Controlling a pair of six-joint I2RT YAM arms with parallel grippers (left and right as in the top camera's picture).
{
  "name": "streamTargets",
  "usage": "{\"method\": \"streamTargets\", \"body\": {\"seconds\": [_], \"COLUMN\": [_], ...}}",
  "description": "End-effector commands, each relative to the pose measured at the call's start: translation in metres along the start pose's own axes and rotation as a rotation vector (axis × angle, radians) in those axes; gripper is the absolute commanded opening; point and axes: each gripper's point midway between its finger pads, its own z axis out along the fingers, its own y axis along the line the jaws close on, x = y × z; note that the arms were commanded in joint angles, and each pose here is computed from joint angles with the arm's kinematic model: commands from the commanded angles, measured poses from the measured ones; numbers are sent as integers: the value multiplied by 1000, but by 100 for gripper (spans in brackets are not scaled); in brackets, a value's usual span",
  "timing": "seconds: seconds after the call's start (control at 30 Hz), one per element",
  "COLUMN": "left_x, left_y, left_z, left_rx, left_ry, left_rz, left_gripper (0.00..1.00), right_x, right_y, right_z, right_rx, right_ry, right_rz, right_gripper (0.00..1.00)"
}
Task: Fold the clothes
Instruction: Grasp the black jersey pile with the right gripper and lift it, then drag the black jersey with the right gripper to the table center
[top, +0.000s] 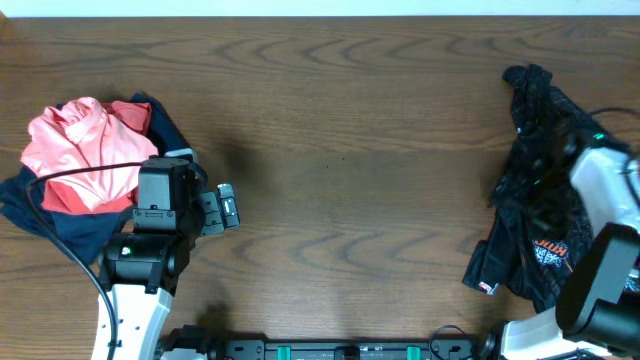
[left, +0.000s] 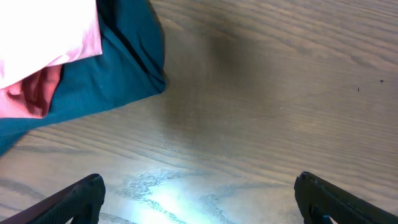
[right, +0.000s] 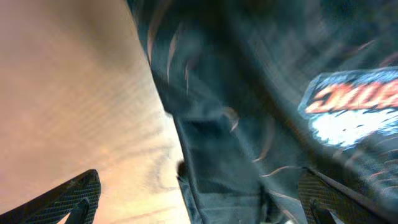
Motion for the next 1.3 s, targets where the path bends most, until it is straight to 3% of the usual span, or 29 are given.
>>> {"method": "streamTargets", "body": {"seconds": [0.0,0.17,0.37,0.4,0.57,0.7,0.87,1.03,1.2,1.23,1.27], "left_x": [-5,-5,-5,-5,-5,-5,-5,-6,-12,-12,-13], "left_y": [0,0,0,0,0,0,0,0,-2,-2,-2], "left_z": [-4,-4,-4,-4,-4,-4,-4,-4,-4,-4,-4], "left_rx": [2,2,2,2,2,3,3,3,9,10,11], "left_ry": [-12,-12,-12,-12,-12,-13,-14,-17,-39,-42,-44], "left_rz": [7,7,7,7,7,7,7,7,5,5,5], "left_gripper": [98,98,98,98,98,98,98,98,98,98,98], "right_x": [25,48,46,46,47,54,61,87,112,113,113], "right_y": [2,0,-23,-23,7,80,190,286,348,353,358], "right_z": [21,43,63,65,73,63,21,-23,-63,-67,-71], "right_rx": [35,68,178,171,-2,-364,-782,-988,-1063,-1058,-1046], "right_ry": [48,93,29,25,37,40,-71,-267,-494,-516,-535], "right_rz": [-72,-76,35,33,-86,-322,-560,-793,-909,-911,-911], "right_gripper": [99,99,96,90,1,1,1,1,2,8,21]}}
